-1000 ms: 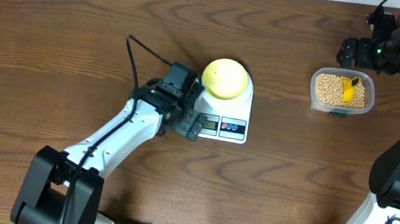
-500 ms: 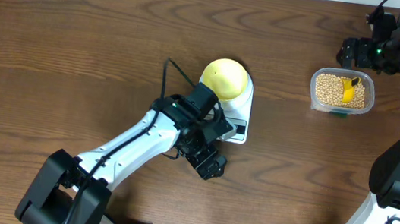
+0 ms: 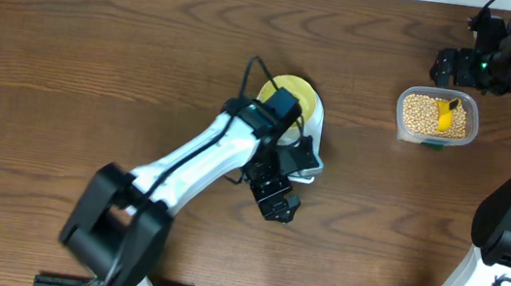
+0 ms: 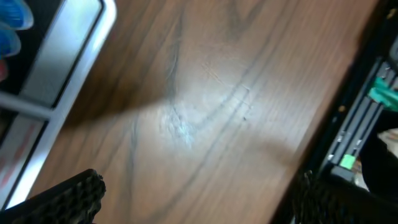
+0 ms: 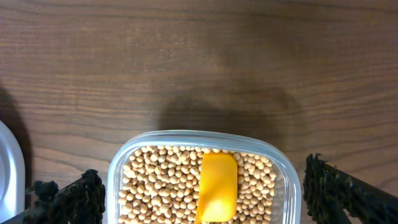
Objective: Scoop item into bowl and weigh 50g on scale
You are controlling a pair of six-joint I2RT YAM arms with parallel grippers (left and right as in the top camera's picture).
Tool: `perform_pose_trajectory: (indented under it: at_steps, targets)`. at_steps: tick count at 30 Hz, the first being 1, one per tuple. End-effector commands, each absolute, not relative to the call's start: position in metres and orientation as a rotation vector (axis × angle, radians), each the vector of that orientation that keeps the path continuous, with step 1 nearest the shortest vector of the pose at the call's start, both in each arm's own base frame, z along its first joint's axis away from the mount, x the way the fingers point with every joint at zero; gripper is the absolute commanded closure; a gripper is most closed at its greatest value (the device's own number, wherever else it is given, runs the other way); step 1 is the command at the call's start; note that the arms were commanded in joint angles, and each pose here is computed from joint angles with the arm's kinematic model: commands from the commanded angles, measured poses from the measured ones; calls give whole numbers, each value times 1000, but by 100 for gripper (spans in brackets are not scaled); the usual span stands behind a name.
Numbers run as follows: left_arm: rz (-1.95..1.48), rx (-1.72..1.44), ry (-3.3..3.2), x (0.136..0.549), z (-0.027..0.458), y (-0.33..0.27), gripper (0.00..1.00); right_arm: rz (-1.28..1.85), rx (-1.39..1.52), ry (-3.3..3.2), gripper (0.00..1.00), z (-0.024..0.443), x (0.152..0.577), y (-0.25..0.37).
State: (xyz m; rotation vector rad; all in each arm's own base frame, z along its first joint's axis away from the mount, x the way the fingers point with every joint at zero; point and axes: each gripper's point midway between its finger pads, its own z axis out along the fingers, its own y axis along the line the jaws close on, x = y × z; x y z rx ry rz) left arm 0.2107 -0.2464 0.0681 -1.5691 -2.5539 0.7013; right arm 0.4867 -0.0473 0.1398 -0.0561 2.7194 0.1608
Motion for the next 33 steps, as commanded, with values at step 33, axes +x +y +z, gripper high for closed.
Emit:
perform_pose_trajectory:
  at_steps: [33]
  targets:
    - [406,-2103,-2297,235,15,-251,3,160,-52,2712,1,142,488,-48]
